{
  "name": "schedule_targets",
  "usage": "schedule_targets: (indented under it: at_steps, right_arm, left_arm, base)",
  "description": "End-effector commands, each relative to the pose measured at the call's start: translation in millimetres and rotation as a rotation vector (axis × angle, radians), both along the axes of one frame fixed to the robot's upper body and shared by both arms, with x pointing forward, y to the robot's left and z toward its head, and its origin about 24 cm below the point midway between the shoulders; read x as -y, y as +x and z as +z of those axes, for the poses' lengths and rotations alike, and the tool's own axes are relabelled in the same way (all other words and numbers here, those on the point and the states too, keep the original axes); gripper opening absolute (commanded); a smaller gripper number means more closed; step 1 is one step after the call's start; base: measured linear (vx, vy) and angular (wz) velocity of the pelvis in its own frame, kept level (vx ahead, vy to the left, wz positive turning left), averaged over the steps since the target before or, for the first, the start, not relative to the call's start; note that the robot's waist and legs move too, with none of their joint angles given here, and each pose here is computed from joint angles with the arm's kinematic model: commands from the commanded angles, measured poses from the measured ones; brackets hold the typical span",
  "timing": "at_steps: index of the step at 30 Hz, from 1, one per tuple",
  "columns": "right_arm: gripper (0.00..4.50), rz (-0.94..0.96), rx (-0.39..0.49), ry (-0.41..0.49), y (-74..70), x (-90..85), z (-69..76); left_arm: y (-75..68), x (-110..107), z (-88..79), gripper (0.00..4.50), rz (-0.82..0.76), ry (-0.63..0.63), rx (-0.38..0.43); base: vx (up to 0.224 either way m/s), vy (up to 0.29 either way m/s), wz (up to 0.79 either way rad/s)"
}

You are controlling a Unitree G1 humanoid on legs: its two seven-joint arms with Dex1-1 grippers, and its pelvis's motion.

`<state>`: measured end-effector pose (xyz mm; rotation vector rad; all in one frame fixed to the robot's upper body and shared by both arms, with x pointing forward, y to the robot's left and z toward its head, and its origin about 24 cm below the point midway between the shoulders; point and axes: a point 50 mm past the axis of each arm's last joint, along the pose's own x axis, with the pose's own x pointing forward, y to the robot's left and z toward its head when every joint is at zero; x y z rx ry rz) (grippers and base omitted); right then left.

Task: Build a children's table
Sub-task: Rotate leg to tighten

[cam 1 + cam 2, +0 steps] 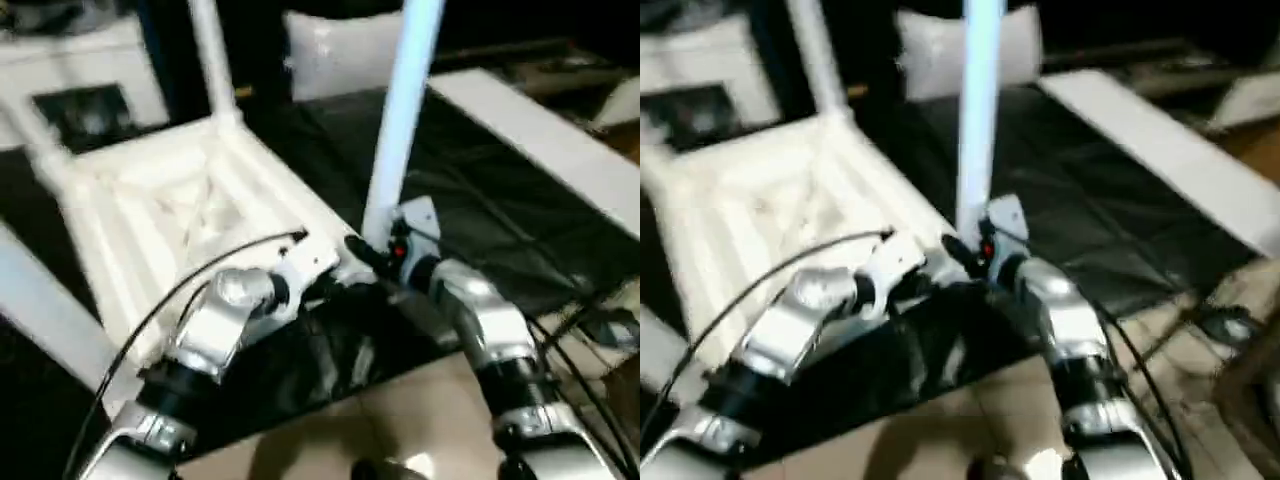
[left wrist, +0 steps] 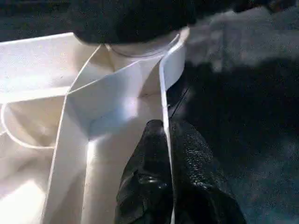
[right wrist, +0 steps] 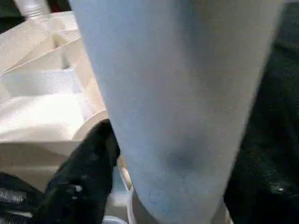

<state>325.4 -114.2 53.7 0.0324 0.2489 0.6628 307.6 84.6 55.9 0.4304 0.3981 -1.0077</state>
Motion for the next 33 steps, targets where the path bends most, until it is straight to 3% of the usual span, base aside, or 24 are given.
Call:
schedule_targets:
  at_steps: [1, 2, 3, 4, 7, 12, 15, 16, 22, 24, 26, 30, 33]
  right_arm:
    - [3.56, 0.054, 0.015, 0.034, -7.0, 1.7, 3.7]
    - [3.62, 0.054, 0.015, 0.034, -7.0, 1.7, 3.7]
    - [3.69, 0.107, 0.021, 0.066, -23.3, 16.3, 5.7]
    - [3.69, 0.109, 0.021, 0.067, -23.8, 16.5, 5.8]
    - [4.07, 0.191, 0.044, 0.096, -45.6, 30.4, 9.1]
    - [4.44, 0.188, 0.051, 0.086, -60.2, 45.1, 7.3]
    - [4.48, 0.146, 0.064, 0.120, -69.1, 51.5, 9.4]
    - [4.50, 0.135, 0.065, 0.137, -71.2, 52.0, 10.5]
    - [4.50, 0.058, 0.079, 0.192, -77.4, 46.0, 11.6]
    - [4.50, 0.037, 0.055, 0.147, -76.4, 41.8, 7.9]
    - [4.50, 0.050, 0.047, 0.065, -75.3, 34.8, 4.0]
    - [4.50, 0.094, 0.093, 0.029, -75.7, 26.6, 6.6]
    - [4.50, 0.116, 0.112, 0.018, -73.2, 19.4, 8.7]
  left_arm:
    - [6.6, -2.5, 7.5, 0.00, -0.025, 0.034, 0.057]
    - [6.6, -2.5, 7.5, 0.00, -0.025, 0.034, 0.057]
    - [10.2, -16.5, 7.2, 0.00, -0.044, 0.077, 0.092]
    - [10.3, -16.8, 7.2, 0.00, -0.046, 0.079, 0.094]
    - [9.6, -31.1, 7.4, 0.00, -0.110, 0.120, 0.136]
    - [13.6, -44.4, 8.4, 0.00, -0.103, 0.127, 0.176]
    - [18.3, -50.5, 8.1, 0.00, -0.047, 0.063, 0.188]
    - [17.8, -51.5, 7.8, 0.43, -0.048, 0.039, 0.180]
    - [5.9, -46.9, 20.6, 0.85, 0.045, -0.237, 0.192]
    - [5.0, -47.2, 24.3, 0.88, 0.155, -0.298, 0.251]
    - [1.8, -47.6, 23.0, 0.92, 0.297, -0.354, 0.247]
    - [-13.5, -43.9, 26.7, 0.92, 0.377, -0.443, 0.260]
    - [-24.9, -45.7, 23.8, 0.92, 0.521, -0.457, 0.259]
  base:
    - [0.000, 0.000, 0.00]
    - [0.000, 0.000, 0.00]
    - [0.000, 0.000, 0.00]
    - [0.000, 0.000, 0.00]
    - [0.000, 0.000, 0.00]
    - [0.000, 0.000, 0.00]
    - [0.000, 0.000, 0.00]
    - [0.000, 0.000, 0.00]
    - [0.000, 0.000, 0.00]
    - [0.000, 0.000, 0.00]
    - [0.000, 0.000, 0.00]
    - [0.002, -0.005, 0.06]
    - [0.013, -0.069, 0.42]
